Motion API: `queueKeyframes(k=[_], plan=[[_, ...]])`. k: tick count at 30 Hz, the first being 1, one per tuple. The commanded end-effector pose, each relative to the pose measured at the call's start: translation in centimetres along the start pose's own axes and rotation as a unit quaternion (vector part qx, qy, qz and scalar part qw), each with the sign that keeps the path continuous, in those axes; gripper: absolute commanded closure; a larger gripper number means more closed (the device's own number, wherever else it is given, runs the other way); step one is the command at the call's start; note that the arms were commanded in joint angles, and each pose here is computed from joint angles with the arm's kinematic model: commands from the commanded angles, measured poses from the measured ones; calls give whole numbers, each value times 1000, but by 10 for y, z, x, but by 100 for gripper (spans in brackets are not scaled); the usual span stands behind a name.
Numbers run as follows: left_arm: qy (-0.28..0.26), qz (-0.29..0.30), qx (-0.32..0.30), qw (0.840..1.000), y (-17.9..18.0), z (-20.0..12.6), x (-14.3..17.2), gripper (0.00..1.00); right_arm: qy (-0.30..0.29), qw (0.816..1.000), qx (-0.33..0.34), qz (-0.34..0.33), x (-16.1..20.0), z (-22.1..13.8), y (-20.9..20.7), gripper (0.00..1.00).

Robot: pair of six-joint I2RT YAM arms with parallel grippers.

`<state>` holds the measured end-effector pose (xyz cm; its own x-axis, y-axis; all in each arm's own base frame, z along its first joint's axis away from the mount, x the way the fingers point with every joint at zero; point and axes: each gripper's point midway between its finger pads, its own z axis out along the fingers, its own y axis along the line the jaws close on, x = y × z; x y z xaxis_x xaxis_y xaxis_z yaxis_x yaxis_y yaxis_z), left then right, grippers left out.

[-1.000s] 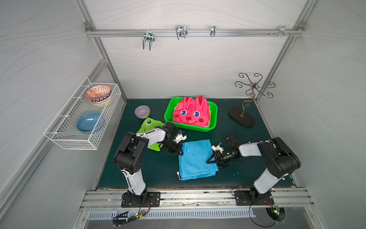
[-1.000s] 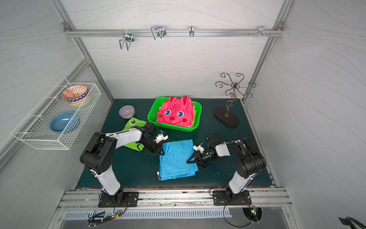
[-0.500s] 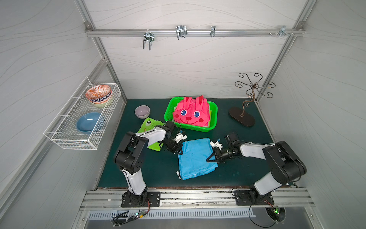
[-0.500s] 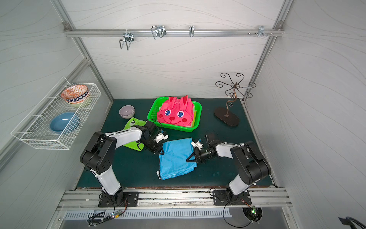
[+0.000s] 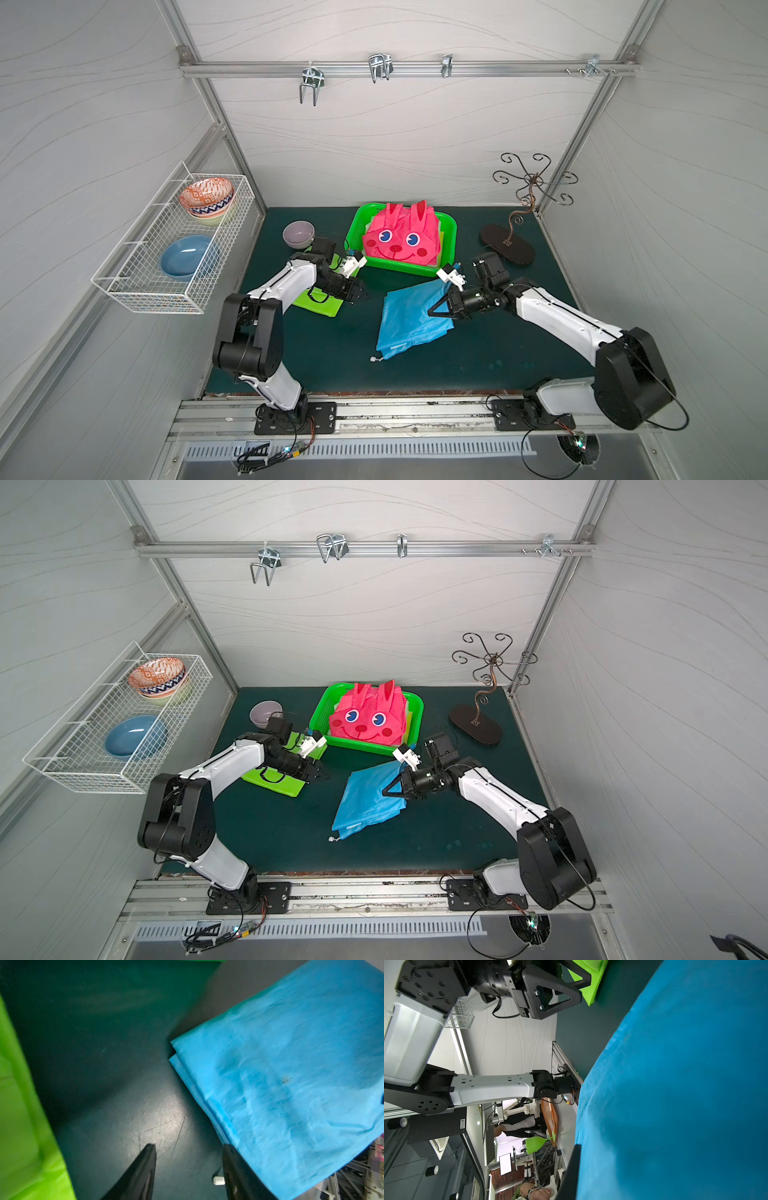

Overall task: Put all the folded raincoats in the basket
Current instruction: Pick up the raincoat from the center of the board.

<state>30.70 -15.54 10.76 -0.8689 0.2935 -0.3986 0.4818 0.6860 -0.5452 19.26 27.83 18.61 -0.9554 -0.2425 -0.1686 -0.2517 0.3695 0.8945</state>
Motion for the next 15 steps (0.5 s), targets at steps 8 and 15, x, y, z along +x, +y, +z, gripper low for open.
queueKeyframes(k=[8,15], plan=[[-79,41,-42,995,-3,-45,-18,1,-30,998,-23,-55,-47,-31,100,100],[-107,28,-68,992,10,-69,-18,1,-97,988,-23,-114,-108,-46,145,100]])
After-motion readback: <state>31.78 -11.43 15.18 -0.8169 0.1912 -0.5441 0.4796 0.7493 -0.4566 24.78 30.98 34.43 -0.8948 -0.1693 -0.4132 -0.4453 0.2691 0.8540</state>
